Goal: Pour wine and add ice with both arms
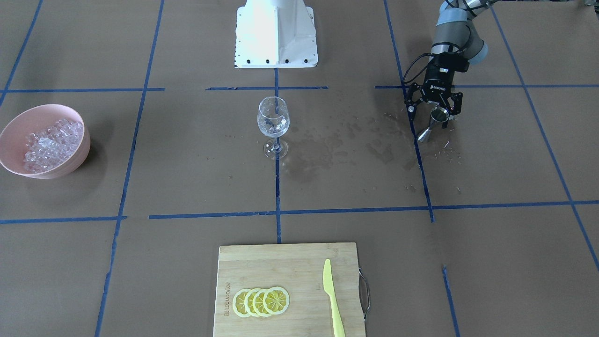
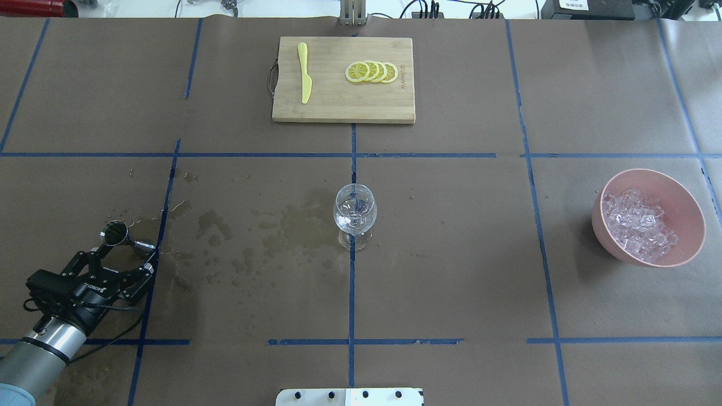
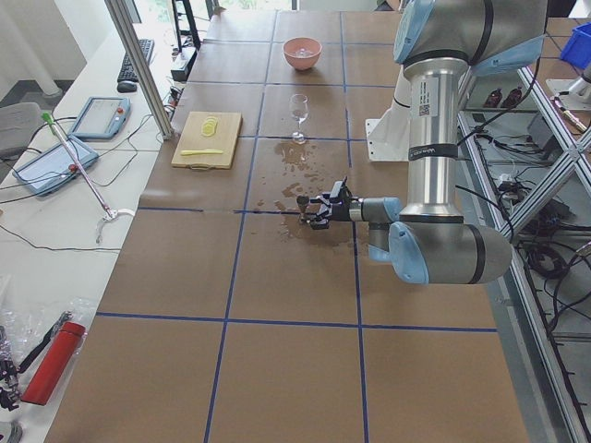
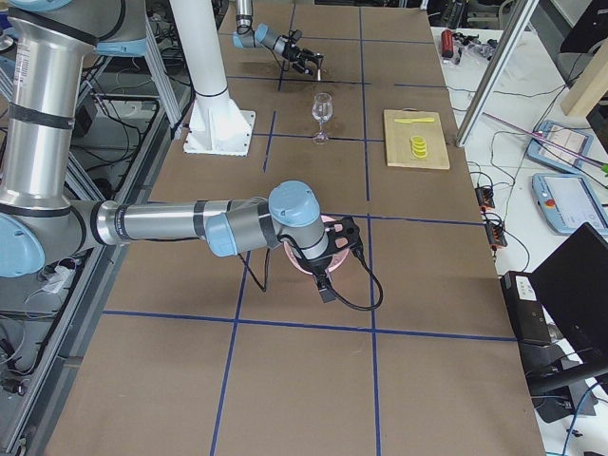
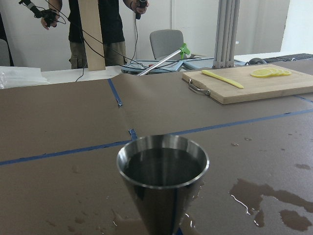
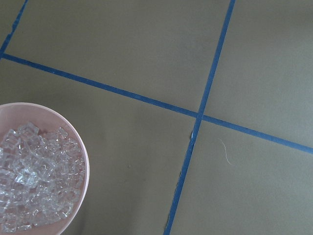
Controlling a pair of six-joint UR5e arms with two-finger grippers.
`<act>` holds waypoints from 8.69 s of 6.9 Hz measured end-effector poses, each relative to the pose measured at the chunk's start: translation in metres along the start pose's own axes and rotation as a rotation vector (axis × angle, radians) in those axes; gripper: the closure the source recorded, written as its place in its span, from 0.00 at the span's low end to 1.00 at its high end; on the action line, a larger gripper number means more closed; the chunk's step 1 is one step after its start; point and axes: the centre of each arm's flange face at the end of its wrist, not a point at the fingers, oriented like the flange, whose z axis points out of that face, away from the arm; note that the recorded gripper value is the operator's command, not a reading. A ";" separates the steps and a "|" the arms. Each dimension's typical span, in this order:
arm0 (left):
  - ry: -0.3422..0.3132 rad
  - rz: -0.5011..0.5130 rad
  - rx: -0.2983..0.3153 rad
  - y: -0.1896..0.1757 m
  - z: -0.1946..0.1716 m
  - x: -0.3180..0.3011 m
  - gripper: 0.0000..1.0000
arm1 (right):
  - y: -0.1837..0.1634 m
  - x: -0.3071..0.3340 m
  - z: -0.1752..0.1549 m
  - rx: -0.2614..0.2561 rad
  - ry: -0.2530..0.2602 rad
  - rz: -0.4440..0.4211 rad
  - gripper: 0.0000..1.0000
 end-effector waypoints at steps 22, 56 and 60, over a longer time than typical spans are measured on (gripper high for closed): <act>-0.022 -0.026 0.031 -0.009 0.019 -0.002 0.96 | 0.000 -0.001 -0.001 0.001 0.000 0.000 0.00; 0.415 0.688 -0.483 -0.314 0.084 0.298 1.00 | 0.007 0.008 0.007 -0.018 0.001 0.022 0.00; 0.385 0.775 -0.549 -0.321 0.087 0.308 1.00 | 0.007 0.008 0.007 -0.018 0.002 0.022 0.00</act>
